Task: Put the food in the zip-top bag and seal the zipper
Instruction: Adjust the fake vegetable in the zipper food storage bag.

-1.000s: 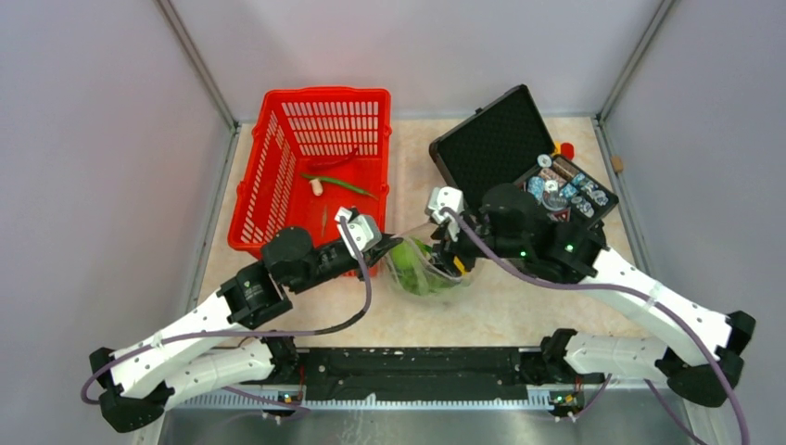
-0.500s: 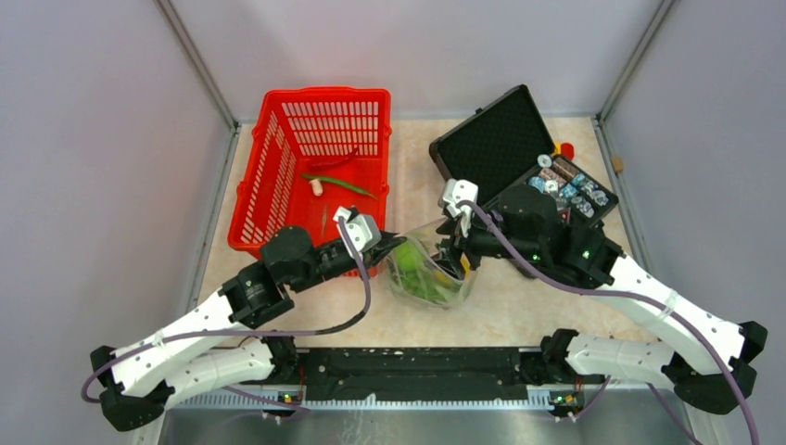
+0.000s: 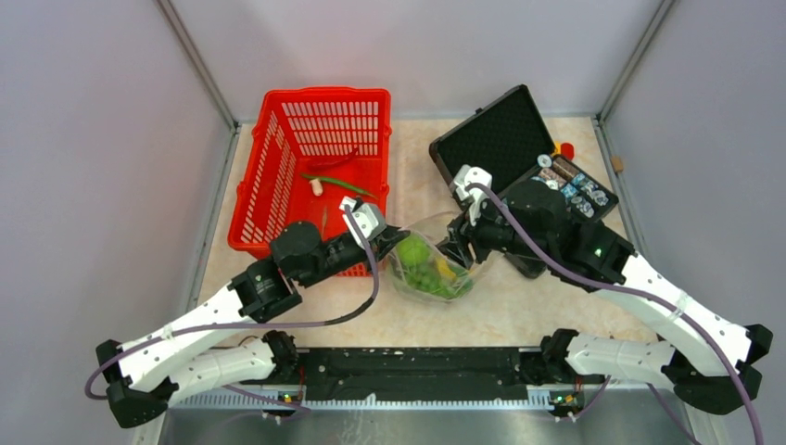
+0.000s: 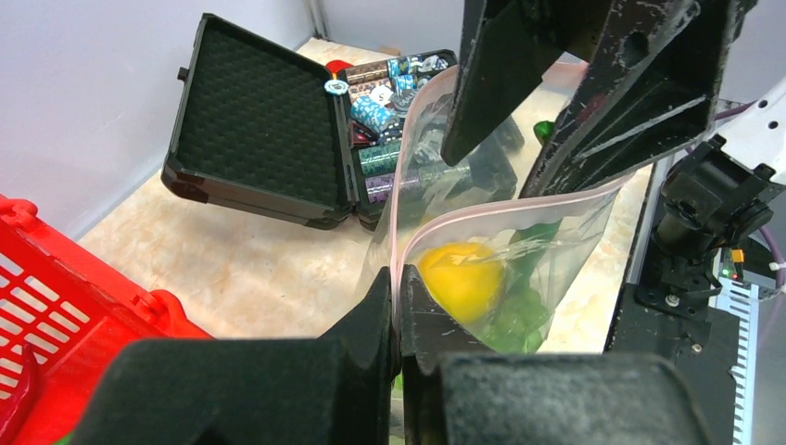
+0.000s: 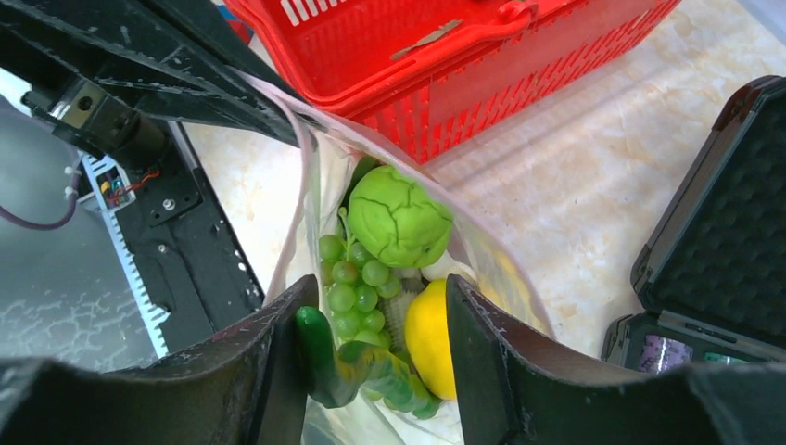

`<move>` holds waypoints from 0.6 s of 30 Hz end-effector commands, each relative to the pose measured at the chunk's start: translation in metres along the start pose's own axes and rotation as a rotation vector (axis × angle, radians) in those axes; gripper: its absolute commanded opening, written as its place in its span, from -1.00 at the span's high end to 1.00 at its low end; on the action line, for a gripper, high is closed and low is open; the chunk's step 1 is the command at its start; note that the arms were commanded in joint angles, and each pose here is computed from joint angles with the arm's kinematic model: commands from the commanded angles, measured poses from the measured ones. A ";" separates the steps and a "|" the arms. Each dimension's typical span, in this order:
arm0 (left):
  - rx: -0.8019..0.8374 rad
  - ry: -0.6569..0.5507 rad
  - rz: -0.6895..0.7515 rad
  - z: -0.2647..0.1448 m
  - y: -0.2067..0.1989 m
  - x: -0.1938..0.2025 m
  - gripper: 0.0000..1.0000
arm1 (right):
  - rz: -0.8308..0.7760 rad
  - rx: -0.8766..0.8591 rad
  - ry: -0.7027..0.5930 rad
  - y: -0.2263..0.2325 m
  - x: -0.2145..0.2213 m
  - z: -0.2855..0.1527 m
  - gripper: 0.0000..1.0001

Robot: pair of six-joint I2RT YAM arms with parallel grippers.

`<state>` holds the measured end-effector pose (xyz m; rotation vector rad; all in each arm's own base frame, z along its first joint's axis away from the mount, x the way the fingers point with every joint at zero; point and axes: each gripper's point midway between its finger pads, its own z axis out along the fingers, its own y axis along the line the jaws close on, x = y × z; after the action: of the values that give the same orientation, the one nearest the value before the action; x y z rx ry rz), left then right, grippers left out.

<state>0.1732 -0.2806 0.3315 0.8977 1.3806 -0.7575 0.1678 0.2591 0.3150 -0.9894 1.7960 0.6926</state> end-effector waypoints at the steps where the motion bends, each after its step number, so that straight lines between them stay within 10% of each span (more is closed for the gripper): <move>1: -0.039 -0.173 -0.004 0.001 0.009 -0.057 1.00 | 0.010 -0.018 -0.003 0.004 -0.006 -0.014 0.04; 3: -0.044 -0.170 -0.003 0.002 0.011 -0.056 1.00 | 0.010 -0.018 -0.009 0.004 -0.009 -0.015 0.23; 8: -0.048 -0.161 -0.001 0.003 0.011 -0.055 1.00 | 0.012 -0.041 -0.001 0.009 -0.018 -0.022 -0.04; 14: -0.061 -0.167 0.004 0.000 0.014 -0.056 1.00 | -0.022 -0.054 0.050 0.008 -0.009 -0.016 0.96; 18: -0.053 -0.161 0.004 0.002 0.012 -0.054 1.00 | -0.002 -0.039 0.019 0.006 -0.013 -0.008 1.00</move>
<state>0.1806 -0.2830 0.3322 0.8715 1.3928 -0.7420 0.1552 0.2543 0.3241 -1.0622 1.8265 0.7108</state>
